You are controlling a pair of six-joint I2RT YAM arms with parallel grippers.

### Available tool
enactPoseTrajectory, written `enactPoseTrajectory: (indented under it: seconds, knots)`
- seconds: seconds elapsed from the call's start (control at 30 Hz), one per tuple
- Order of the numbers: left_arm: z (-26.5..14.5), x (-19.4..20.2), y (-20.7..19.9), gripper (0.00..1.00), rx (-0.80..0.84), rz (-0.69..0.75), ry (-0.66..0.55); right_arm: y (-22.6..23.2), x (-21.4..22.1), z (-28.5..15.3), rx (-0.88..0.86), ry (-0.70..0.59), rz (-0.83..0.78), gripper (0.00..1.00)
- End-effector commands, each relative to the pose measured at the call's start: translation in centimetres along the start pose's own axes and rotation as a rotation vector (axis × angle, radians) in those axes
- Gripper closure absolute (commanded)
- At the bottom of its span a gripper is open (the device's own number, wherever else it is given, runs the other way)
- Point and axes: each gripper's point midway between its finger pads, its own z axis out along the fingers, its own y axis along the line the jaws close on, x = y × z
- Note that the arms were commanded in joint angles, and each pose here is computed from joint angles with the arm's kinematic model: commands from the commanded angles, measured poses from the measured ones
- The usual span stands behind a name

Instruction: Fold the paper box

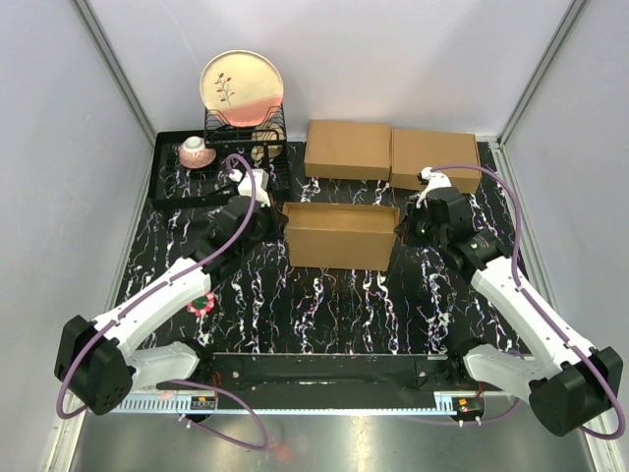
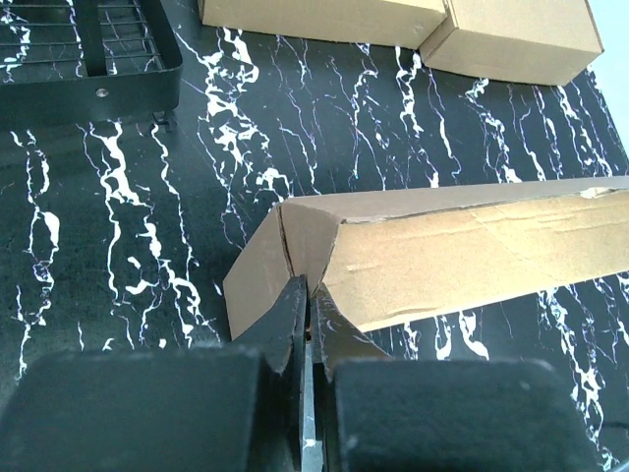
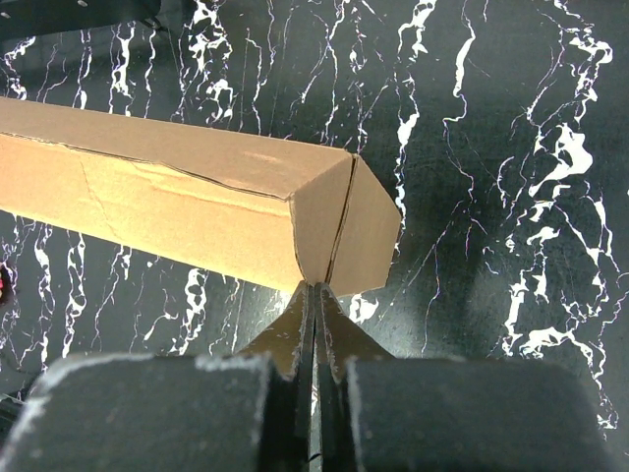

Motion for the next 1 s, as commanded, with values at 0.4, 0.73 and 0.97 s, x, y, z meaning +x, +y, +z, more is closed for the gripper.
enactPoseTrajectory:
  seconds: [0.4, 0.73, 0.97]
  knots:
    - [-0.2, 5.1, 4.0, 1.00, -0.110, 0.029, 0.050, 0.3, -0.5, -0.8, -0.026, -0.056, 0.001, 0.95]
    - [-0.5, 3.6, 3.7, 1.00, -0.123, 0.097, 0.024, 0.4, -3.5, -2.7, -0.017, -0.194, 0.042, 0.62]
    - [-0.2, 3.5, 3.0, 1.00, -0.115, 0.120, 0.037, 1.0, -4.8, -2.8, -0.032, -0.220, 0.031, 0.59]
